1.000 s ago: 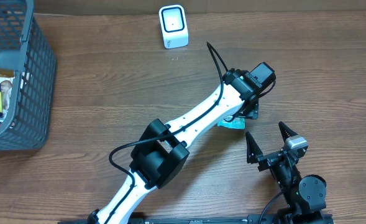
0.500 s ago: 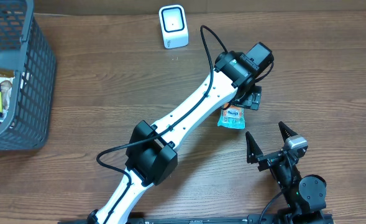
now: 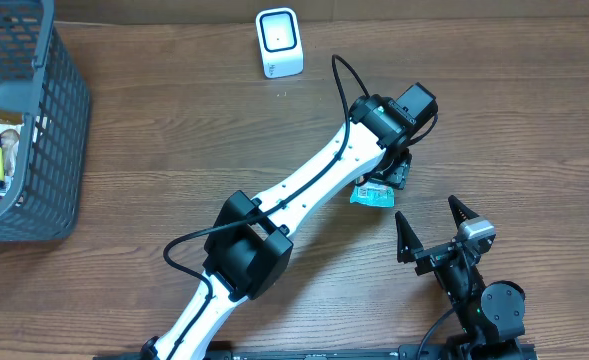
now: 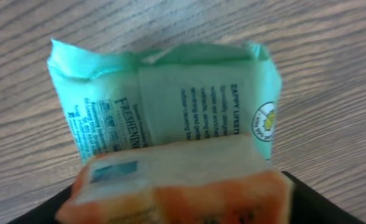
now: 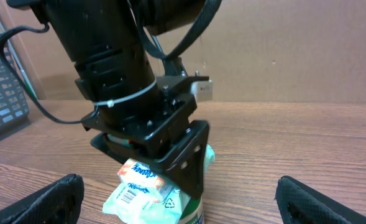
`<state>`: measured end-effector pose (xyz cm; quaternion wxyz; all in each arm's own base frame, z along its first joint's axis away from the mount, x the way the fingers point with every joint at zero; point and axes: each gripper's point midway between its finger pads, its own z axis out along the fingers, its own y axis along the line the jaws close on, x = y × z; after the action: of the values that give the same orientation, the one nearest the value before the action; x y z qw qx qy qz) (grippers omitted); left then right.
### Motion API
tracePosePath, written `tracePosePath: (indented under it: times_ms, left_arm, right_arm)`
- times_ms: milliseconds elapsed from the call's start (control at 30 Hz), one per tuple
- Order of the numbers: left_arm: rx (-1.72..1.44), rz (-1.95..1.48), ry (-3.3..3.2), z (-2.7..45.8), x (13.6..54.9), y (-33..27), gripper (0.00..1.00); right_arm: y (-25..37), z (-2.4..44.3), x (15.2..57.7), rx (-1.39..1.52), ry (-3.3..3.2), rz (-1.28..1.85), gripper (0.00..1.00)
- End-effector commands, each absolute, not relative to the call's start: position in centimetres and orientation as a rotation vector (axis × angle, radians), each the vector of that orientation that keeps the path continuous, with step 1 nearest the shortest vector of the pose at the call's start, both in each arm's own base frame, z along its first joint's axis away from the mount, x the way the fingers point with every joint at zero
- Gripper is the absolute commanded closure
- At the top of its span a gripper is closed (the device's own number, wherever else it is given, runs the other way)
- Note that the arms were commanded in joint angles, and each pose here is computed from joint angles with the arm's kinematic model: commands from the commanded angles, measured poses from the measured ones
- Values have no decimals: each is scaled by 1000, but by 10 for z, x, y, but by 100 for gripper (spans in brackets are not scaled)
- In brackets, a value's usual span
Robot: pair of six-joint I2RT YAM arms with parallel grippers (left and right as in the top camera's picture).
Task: Scan the item barcode
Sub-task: 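Lower the left gripper and set the wipes pack beside the green jar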
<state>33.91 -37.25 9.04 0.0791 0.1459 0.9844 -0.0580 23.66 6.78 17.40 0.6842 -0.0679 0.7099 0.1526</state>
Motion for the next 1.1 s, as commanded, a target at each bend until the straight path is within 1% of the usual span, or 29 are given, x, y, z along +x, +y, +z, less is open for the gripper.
tracePosePath:
  times_ms: [0,33,100,200,400,600,700,833,1067]
  left_arm:
    - [443,-197,2931,98,337,-375,41]
    - [443,-200,2930,98,338,-375,42]
    - [444,-208,2933,98,337,-376,56]
    - [441,-213,2928,101,339,-376,62]
    - [408,-239,2906,117,347,-370,60]
    - [361,-274,2859,144,357,-360,57]
    - [318,-275,2844,154,366,-348,59]
    - [264,-230,2887,153,371,-324,60]
    - [132,-1,2933,146,374,-278,61]
  right_arm:
    - [68,172,237,-148,1589,345,0]
    - [68,172,237,-148,1589,345,0]
    - [68,172,237,-148,1589,345,0]
    - [68,172,237,-148,1589,345,0]
    - [68,172,237,-148,1589,345,0]
    - [68,172,237,-148,1589,345,0]
    - [68,172,237,-148,1589,345,0]
    - [68,172,237,-148,1589,345,0]
    - [68,172,237,-148,1589,345,0]
